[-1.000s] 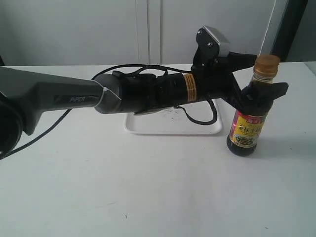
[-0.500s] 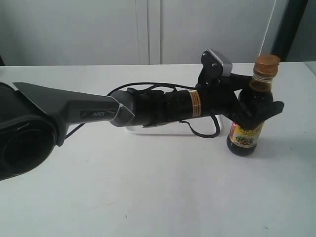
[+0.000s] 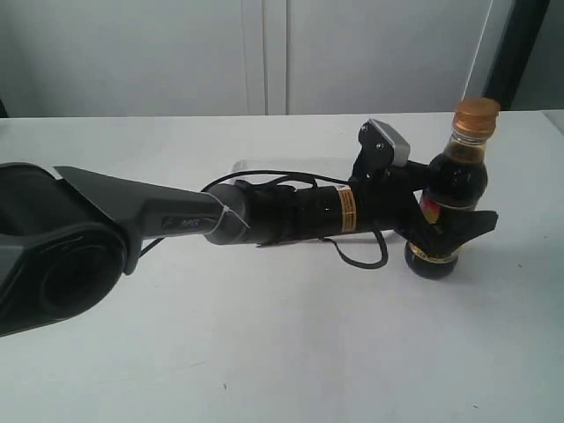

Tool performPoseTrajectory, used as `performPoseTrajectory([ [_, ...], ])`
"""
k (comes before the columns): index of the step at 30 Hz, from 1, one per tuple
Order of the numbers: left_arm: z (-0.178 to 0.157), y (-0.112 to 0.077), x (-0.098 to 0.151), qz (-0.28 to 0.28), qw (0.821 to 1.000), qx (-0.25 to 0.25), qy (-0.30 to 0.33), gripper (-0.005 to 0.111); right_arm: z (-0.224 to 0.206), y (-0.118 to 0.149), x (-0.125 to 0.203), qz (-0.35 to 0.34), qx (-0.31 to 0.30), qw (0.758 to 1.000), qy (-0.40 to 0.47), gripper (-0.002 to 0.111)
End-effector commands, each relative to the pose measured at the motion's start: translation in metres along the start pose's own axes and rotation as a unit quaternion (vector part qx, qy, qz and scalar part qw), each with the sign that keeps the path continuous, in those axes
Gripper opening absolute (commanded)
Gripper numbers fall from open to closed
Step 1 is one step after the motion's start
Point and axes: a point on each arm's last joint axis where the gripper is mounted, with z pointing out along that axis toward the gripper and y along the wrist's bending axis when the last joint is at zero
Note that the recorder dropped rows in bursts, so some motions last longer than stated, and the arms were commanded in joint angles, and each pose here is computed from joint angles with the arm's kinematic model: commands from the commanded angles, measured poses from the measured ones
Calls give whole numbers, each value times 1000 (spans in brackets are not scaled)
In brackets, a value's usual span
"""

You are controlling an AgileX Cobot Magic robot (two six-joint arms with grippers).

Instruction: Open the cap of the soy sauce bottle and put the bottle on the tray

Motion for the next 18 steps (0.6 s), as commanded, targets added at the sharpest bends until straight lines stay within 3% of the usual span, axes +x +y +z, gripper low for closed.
performPoseTrajectory([
  [1, 2, -4, 2, 0, 1000, 13, -3, 105, 0, 0, -1, 3, 2, 1000, -7, 0],
  [10, 2, -1, 21, -8, 1000, 11, 8, 99, 0, 0, -1, 13, 2, 1000, -7, 0],
  [15, 2, -1, 24, -5, 1000, 14, 9, 86, 0, 0, -1, 13, 2, 1000, -7, 0],
  [18, 2, -1, 24, -1, 1000, 14, 8, 69, 0, 0, -1, 13, 2, 1000, -7, 0],
])
